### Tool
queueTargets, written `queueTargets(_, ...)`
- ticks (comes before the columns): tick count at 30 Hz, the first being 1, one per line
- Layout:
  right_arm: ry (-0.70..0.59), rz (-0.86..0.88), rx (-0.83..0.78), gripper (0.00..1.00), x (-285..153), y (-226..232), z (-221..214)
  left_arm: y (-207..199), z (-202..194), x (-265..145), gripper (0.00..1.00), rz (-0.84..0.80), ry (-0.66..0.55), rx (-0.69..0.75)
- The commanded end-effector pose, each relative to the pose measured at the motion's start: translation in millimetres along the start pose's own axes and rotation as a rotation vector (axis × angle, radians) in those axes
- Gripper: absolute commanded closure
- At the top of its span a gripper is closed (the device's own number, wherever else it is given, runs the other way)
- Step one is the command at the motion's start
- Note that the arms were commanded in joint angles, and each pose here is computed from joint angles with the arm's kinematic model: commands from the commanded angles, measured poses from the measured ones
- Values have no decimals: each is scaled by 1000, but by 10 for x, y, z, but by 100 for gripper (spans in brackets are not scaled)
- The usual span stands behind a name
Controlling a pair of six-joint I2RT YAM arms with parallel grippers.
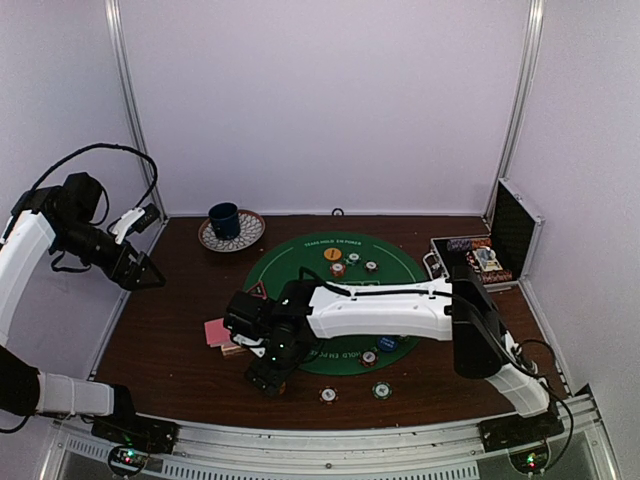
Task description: Distribute texas hold em gaming equipment
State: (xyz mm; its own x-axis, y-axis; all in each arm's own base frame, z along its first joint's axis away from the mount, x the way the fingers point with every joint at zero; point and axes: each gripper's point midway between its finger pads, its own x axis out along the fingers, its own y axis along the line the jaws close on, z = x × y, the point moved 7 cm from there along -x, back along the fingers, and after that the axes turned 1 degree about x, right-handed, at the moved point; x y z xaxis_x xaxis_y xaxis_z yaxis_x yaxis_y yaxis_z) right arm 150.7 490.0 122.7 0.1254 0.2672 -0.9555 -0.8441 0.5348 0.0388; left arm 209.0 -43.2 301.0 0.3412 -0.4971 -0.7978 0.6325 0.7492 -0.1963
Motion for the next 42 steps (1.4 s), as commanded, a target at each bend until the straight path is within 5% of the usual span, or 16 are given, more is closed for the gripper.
queueTargets(1, 6, -8, -8, 14, 31, -23, 11, -25, 54, -71, 2, -7, -28, 16)
queueTargets(35, -40, 35, 16, 66, -94, -7, 101, -11, 48, -71, 2, 6, -20, 16)
queueTargets(42, -74, 49, 15, 67, -310, 29, 140, -18, 42, -72, 2, 4, -22, 15)
